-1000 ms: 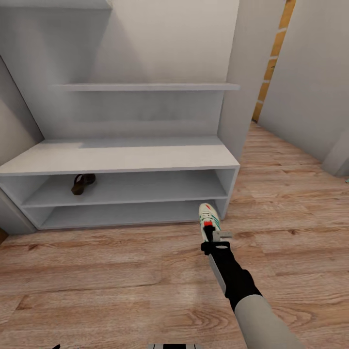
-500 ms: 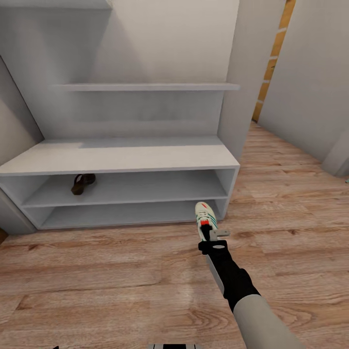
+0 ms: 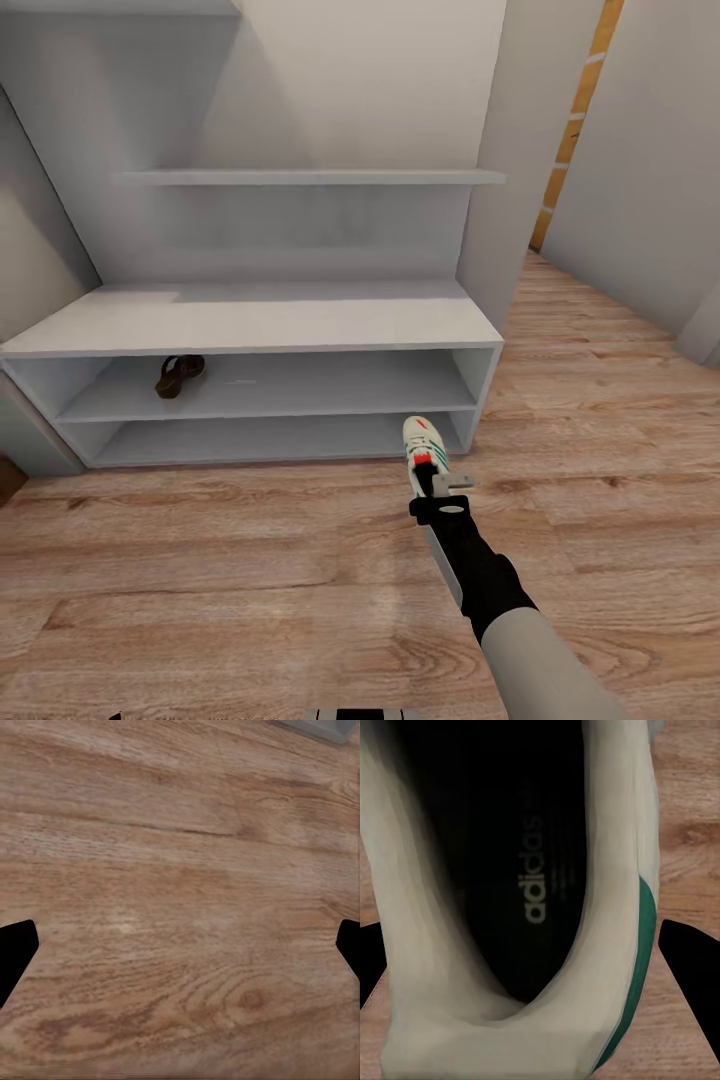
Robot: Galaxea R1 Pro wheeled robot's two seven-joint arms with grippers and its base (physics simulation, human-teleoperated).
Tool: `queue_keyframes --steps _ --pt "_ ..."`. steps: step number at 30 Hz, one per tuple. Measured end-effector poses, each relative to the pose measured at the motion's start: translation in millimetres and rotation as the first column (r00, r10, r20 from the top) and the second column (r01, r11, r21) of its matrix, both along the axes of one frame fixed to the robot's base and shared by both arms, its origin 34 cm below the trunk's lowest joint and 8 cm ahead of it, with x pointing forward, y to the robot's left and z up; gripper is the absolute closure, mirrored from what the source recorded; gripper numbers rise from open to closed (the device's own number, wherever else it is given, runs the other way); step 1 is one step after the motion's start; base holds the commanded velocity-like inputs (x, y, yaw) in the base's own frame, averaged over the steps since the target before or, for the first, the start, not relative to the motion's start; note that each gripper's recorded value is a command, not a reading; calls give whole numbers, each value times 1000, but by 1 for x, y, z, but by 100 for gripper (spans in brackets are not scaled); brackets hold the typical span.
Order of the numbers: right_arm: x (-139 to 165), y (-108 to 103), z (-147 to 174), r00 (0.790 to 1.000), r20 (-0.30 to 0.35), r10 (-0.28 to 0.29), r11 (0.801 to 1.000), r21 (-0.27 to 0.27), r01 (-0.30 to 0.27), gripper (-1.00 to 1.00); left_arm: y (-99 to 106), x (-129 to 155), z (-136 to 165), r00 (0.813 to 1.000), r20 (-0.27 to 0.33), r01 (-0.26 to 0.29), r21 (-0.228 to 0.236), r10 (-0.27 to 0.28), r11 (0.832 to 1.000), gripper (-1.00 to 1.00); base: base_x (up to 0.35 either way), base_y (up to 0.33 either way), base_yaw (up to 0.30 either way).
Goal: Pick up the two gym shoes and the two sandals from the corridor floor and place them onto the hallstand (shoe rack) in the corridor, making sure they are on the rack and not on the floor. Arrange them so the two gym shoes are next to each other and the two sandals are next to each other.
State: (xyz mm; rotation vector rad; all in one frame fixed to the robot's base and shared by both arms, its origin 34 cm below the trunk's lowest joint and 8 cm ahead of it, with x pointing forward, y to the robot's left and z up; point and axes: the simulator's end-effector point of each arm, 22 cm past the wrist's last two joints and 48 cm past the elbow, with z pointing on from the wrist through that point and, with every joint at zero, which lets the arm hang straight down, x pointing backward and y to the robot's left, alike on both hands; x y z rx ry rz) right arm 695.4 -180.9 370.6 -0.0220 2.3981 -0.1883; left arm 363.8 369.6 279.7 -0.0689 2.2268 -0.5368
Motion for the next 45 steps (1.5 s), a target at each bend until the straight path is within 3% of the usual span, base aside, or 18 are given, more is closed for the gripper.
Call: queue_keyframes --steps 7,13,24,31,45 --pt "-2 3 -5 1000 -10 -8 1000 23 8 100 -1 -2 -2 1000 -8 0 -2 0 1000 -100 0 0 175" --pt "-4 10 -10 999 -28 -27 996 84 29 100 -1 -3 -3 1000 -12 1 -1 -1 1000 -100 0 0 96" --pt "-4 10 -9 999 -25 -32 995 92 34 100 -2 -3 -4 1000 -13 2 -2 -2 1000 -100 120 0 6" --pt "15 9 20 998 48 -43 994 104 38 100 -2 -3 -4 1000 -14 2 -3 -2 1000 -100 152 0 0" --pt "18 8 27 997 65 -46 993 108 39 100 -2 -3 -4 1000 -14 3 -2 -3 1000 -100 83 0 0"
